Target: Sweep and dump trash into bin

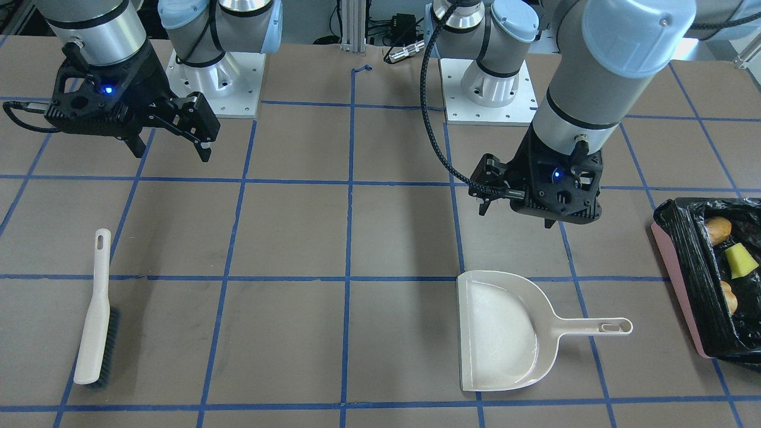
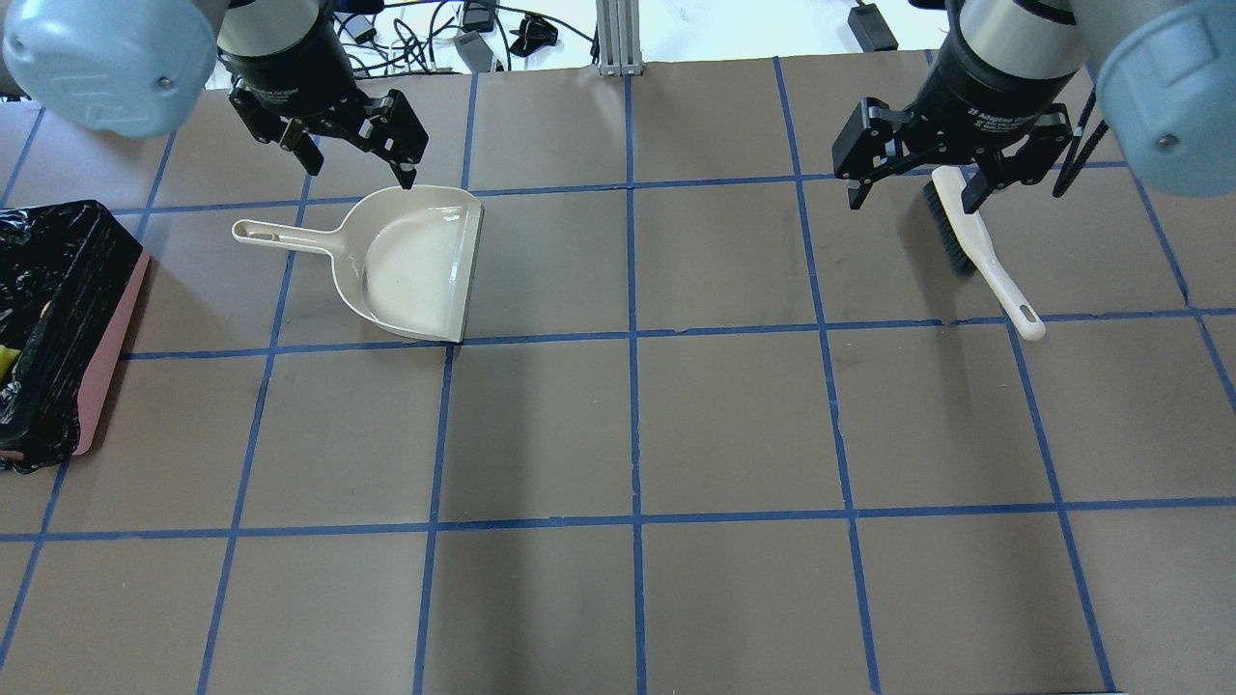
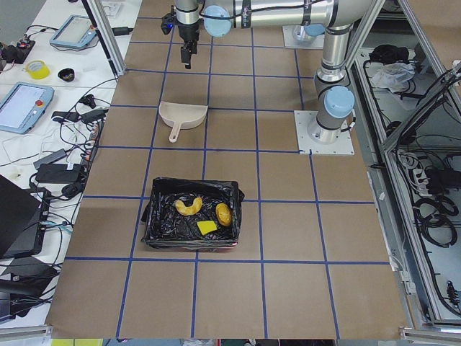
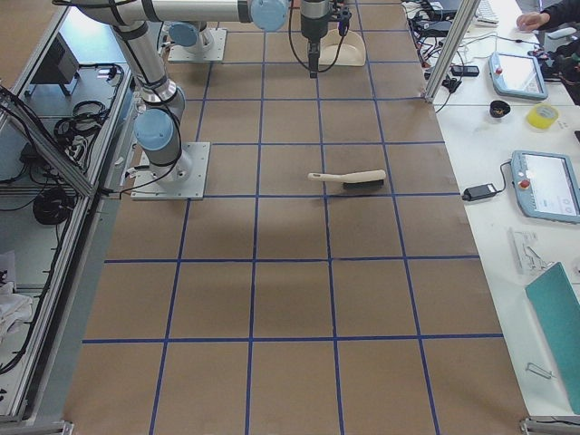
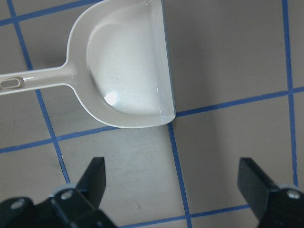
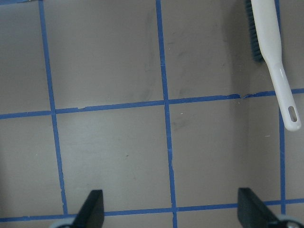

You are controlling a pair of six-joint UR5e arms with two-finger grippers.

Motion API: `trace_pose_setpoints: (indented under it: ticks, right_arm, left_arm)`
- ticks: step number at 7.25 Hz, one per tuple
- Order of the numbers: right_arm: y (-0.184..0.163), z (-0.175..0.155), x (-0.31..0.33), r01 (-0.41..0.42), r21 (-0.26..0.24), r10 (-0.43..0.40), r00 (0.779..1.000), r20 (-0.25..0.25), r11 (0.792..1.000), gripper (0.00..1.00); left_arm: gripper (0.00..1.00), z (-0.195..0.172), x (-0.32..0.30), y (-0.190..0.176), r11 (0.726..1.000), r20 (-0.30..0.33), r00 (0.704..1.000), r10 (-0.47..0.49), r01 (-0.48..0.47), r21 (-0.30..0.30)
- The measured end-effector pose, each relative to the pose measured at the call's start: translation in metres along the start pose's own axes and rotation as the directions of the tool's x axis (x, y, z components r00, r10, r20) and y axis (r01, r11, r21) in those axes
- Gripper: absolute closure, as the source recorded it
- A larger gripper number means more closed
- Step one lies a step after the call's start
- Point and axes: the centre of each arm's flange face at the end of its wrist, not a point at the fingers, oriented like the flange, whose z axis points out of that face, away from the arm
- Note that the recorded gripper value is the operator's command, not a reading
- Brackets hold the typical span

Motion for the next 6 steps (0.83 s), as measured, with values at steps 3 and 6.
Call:
trace_pose_setpoints:
  ticks: [3,6]
  right_arm:
    - [0.0,0.001,0.0,0.0,-0.002,0.0,1.0,0.001,1.0,0.0]
    - [0.0,0.001,0.0,0.0,-0.003,0.0,1.0,0.0,1.0,0.0]
  left_arm:
    - [0.0,-0.024,0.007,0.021,1.0,0.015,1.0,0.007,-0.007,0.015]
    - [0.0,-0.031,0.008,0.026,1.0,0.018,1.0,0.008,-0.008,0.025]
